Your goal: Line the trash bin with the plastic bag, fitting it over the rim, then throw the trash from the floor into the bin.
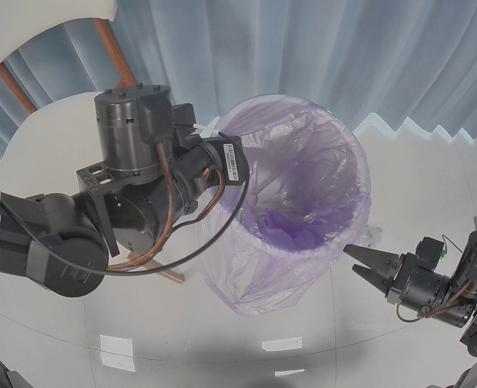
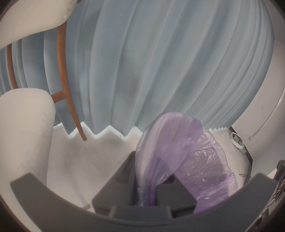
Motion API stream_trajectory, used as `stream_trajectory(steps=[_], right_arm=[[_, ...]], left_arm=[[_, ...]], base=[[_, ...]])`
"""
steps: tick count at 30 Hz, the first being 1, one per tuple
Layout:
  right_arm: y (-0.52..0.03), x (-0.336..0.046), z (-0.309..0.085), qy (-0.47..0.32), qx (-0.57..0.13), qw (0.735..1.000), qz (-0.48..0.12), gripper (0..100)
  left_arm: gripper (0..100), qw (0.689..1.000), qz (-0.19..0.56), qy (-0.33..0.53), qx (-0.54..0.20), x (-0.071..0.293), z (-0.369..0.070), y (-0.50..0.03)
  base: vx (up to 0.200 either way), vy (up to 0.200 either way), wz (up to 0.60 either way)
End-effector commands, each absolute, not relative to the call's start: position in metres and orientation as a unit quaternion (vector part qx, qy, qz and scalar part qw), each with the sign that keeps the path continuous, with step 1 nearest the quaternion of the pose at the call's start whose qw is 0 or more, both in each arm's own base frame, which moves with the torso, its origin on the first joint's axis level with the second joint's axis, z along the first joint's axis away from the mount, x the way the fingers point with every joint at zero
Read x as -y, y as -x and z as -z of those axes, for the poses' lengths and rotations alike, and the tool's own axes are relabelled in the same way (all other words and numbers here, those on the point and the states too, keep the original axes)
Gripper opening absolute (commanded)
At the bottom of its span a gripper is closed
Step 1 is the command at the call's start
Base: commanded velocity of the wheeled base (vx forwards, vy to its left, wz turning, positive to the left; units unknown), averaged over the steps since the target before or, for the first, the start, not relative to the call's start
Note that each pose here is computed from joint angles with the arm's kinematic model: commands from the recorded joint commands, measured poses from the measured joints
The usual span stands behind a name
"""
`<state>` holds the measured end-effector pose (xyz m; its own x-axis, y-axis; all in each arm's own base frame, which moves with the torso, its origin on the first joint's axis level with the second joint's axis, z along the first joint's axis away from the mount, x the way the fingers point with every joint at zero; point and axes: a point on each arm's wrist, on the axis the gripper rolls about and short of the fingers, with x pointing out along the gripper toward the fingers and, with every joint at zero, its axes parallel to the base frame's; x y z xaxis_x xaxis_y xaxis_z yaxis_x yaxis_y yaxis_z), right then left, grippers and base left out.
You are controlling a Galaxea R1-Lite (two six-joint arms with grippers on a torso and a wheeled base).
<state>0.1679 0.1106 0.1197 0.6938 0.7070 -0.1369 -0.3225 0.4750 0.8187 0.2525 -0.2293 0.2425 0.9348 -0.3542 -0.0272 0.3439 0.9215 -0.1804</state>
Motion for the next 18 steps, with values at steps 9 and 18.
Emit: stream_trajectory(steps=[9, 18], right_arm=[[-0.216, -0.094, -0.129, -0.411, -0.184, 0.847, -0.284, 100], [-0.210, -0.092, -0.146, -0.416, -0.146, 0.844, -0.305, 100]], left_arm=[[0, 0.979, 0.184, 0.081, -0.039, 0.230, -0.237, -0.247], [0, 0.981, 0.172, 0.073, -0.052, 0.222, -0.228, -0.248]], base=[[0.000, 0.000, 0.00], [0.000, 0.000, 0.00]])
